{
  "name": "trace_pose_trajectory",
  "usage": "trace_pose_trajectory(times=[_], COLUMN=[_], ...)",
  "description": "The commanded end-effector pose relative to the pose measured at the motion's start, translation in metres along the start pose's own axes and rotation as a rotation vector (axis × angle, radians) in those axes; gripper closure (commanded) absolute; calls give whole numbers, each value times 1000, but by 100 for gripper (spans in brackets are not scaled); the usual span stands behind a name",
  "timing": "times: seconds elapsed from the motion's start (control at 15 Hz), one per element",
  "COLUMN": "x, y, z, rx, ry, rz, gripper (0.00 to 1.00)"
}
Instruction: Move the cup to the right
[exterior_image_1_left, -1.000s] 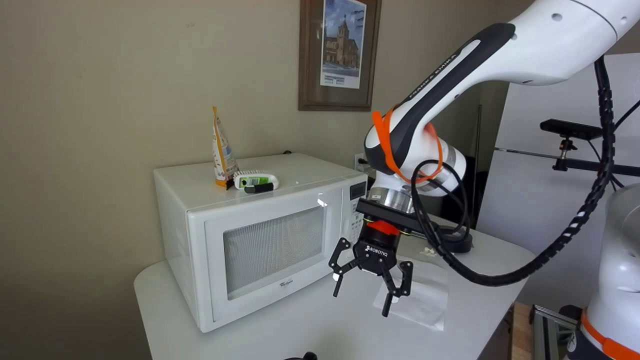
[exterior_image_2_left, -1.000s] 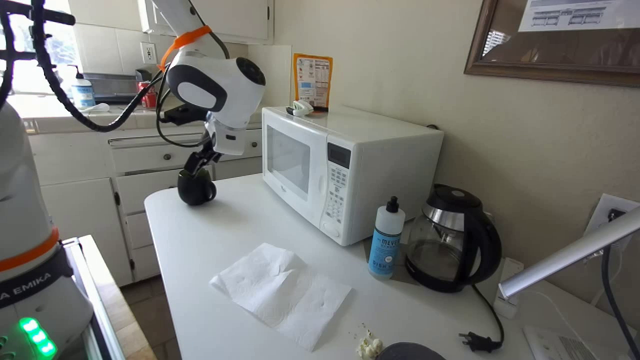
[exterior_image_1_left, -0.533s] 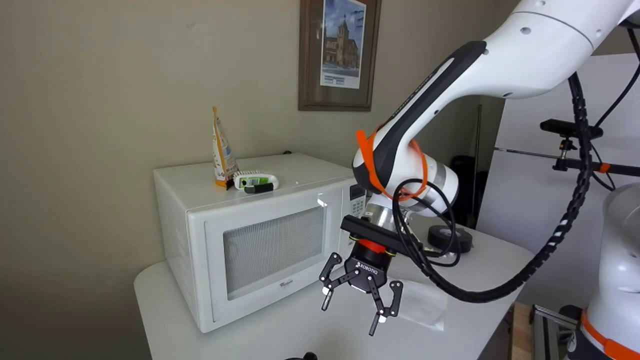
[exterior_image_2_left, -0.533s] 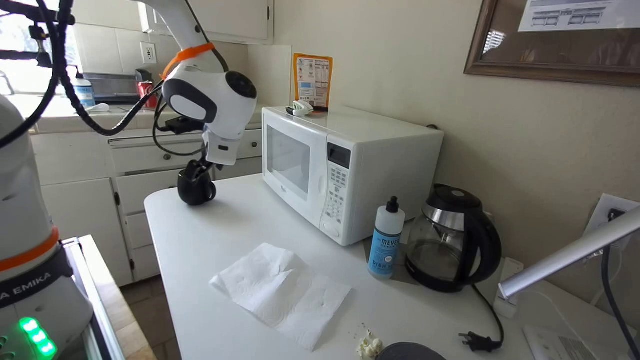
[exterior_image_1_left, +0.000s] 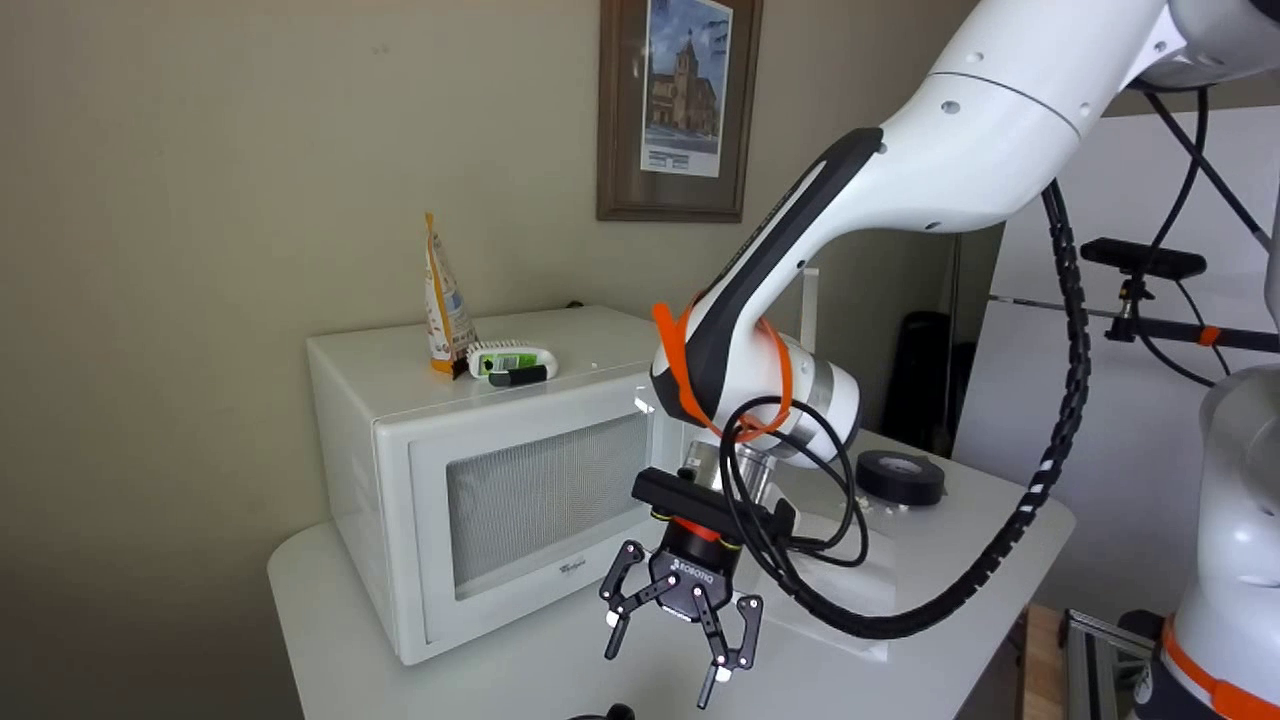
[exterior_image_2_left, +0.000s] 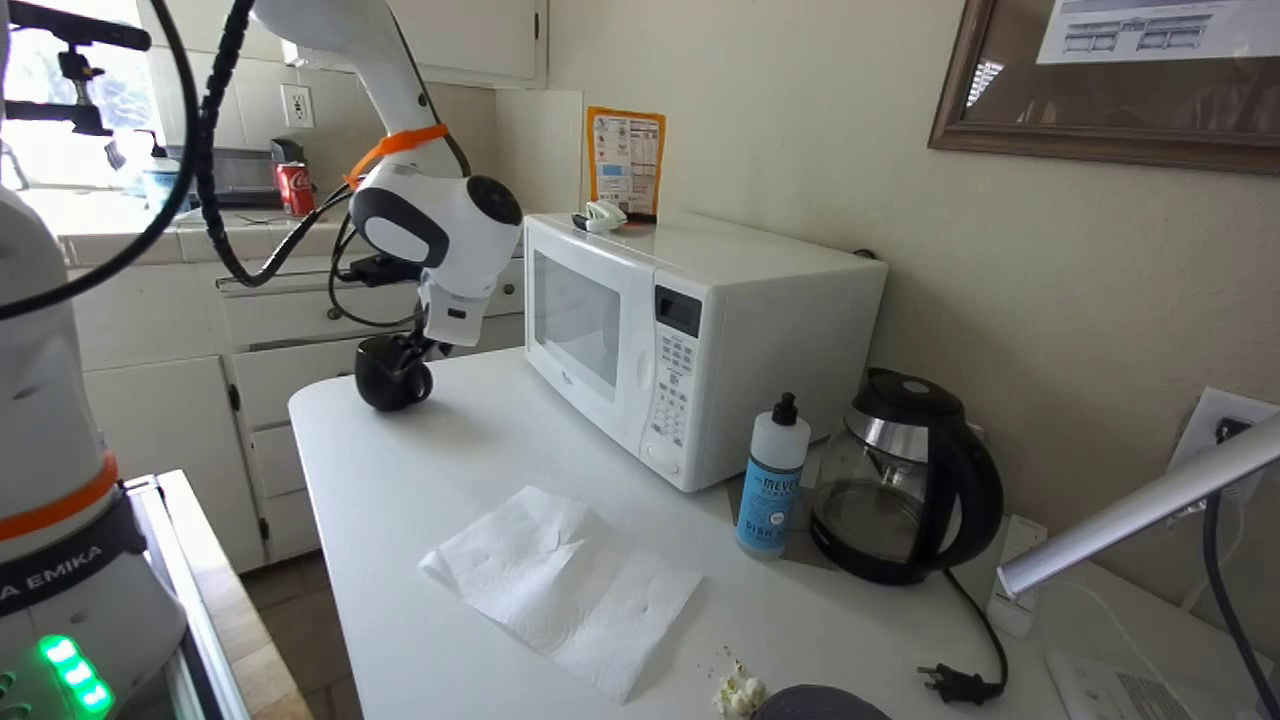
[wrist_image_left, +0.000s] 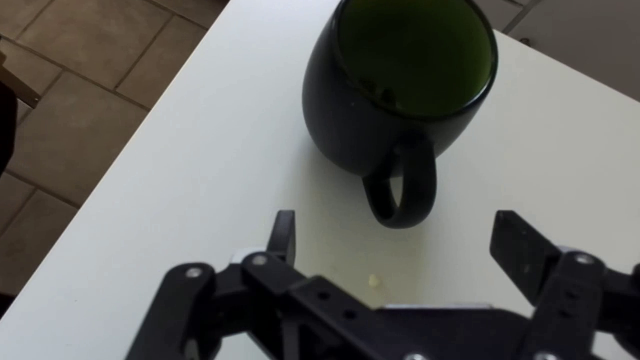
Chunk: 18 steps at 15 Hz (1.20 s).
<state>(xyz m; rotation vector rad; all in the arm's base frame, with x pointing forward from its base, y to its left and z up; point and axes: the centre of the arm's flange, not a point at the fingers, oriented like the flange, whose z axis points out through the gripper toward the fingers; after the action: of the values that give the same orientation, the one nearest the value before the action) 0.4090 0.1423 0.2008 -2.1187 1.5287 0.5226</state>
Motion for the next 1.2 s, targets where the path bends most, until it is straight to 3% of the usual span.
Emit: trace_pose_trajectory(times=[0.0,0.4,0.53,0.6,0.73,0.93,1.07,1.13], x=[6,8,10,10,10,4,2,2], y=[-18,-35,-36,-37,-37,-37,-37,-37], z=[25,45,49,50,51,49,50,51], rx=[6,-24,-29,-34,-39,-46,-55,-58], ry=[5,-24,-32,-33,-38,-41,-40,-38], rz=[10,9,10,12,15,13,12,13], gripper=[0,0,14,34,39,63,72,82])
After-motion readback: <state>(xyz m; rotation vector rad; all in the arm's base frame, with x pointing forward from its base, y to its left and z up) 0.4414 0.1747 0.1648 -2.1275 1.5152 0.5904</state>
